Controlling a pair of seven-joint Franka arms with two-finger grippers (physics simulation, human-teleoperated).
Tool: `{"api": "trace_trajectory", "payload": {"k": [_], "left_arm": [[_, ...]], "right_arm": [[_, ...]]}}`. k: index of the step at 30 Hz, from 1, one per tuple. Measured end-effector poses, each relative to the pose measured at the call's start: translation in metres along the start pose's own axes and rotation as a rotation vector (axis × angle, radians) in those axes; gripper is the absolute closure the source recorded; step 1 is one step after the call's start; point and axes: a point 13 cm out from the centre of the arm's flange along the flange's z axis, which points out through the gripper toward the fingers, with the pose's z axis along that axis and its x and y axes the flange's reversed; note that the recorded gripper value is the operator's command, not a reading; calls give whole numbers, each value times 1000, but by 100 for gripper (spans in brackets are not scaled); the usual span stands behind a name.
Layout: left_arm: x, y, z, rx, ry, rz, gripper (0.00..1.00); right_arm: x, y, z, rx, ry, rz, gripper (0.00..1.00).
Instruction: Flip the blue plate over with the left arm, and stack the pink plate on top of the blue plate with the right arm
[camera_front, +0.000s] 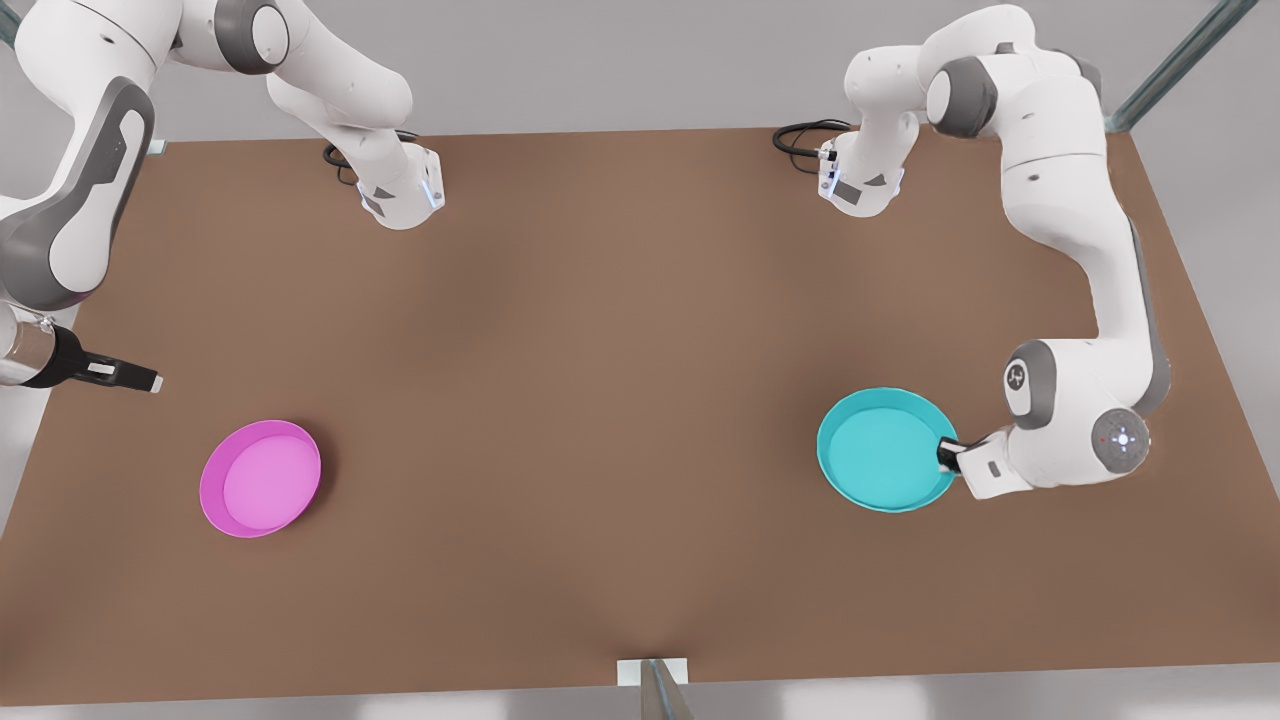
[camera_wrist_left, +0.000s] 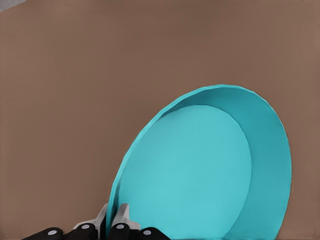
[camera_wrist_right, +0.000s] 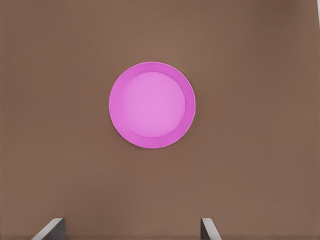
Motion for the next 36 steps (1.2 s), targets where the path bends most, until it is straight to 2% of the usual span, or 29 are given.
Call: {"api": "trace_trajectory", "payload": {"k": [6,8,11,16,19,22,28,36], "left_arm": [[-43,-168,-73,-164,44,10,79],[-49,-223,-65,-284,69,11,79],[-53,-282,-56,-554,62,-8,79],[-66,-313,-109,-1008,-156,-191,79],[-74,-322,-93,-1253,-239,-265,79],[-81,-349,-71,-1407,-356,-289,79],[-82,-440,7,-1523,-618,-247,79],[-67,-445,68,-1629,-844,-296,79]], "right_arm": [[1,0,1,0,5,-1,0],[1,0,2,0,7,-1,0],[1,1,2,0,10,-2,0],[2,-5,2,-3,10,7,0],[2,-12,2,-5,10,18,0],[2,-12,4,-5,14,18,0],[1,-15,8,-7,21,23,0],[0,-14,5,-8,14,19,0]]}}
